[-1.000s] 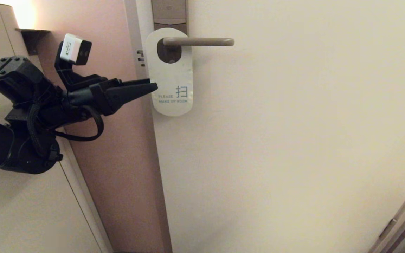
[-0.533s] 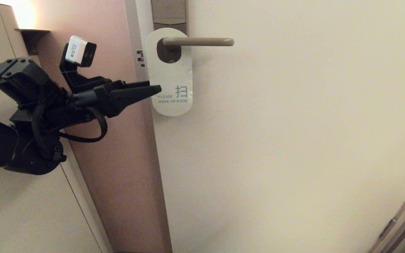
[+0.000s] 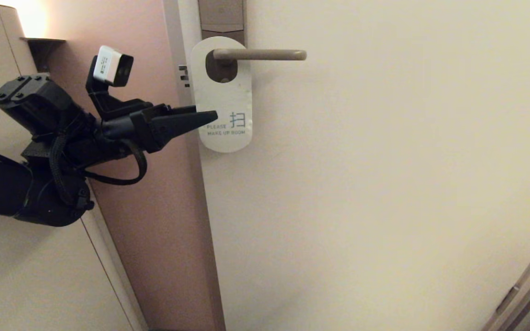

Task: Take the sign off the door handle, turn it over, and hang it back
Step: Take down the sign

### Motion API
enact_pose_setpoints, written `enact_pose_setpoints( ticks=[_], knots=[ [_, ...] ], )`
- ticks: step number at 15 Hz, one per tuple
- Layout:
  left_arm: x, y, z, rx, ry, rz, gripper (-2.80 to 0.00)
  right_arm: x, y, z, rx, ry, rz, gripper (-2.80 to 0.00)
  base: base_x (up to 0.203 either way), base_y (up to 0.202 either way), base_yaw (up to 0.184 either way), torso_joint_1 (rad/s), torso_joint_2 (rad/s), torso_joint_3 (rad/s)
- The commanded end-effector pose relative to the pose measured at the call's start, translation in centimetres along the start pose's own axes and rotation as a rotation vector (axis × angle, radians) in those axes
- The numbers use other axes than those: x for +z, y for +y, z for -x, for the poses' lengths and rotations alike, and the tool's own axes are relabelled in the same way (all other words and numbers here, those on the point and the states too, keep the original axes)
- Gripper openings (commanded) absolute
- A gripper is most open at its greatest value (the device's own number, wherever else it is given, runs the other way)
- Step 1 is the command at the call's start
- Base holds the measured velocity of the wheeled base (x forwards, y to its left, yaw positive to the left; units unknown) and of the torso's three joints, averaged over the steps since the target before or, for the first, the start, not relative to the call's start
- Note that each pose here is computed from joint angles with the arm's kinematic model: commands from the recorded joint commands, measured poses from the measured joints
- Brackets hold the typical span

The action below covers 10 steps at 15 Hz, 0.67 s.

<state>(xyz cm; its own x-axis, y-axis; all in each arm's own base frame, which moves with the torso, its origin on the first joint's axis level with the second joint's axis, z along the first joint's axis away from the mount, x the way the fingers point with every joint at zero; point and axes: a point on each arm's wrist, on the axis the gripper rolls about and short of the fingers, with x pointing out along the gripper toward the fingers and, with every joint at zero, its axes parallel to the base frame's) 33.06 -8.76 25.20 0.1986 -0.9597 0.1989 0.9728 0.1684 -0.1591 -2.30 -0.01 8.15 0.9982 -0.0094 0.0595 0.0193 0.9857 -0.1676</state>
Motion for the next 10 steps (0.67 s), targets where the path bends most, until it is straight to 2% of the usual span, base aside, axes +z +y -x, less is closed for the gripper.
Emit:
enact_pose_setpoints(
  ticks=[1, 10],
  knots=[
    [0.1, 0.2, -0.3, -0.014, 0.0, -0.008, 0.0, 0.0, 0.0, 0.0, -0.001, 0.0, 0.001, -2.8, 0.0, 0.0, 0.0, 0.0, 0.0, 0.0],
    [-0.4, 0.8, -1.3, -0.039, 0.006, -0.003, 0.0, 0.0, 0.0, 0.0, 0.0, 0.0, 0.001, -2.8, 0.0, 0.0, 0.0, 0.0, 0.0, 0.0]
  ],
)
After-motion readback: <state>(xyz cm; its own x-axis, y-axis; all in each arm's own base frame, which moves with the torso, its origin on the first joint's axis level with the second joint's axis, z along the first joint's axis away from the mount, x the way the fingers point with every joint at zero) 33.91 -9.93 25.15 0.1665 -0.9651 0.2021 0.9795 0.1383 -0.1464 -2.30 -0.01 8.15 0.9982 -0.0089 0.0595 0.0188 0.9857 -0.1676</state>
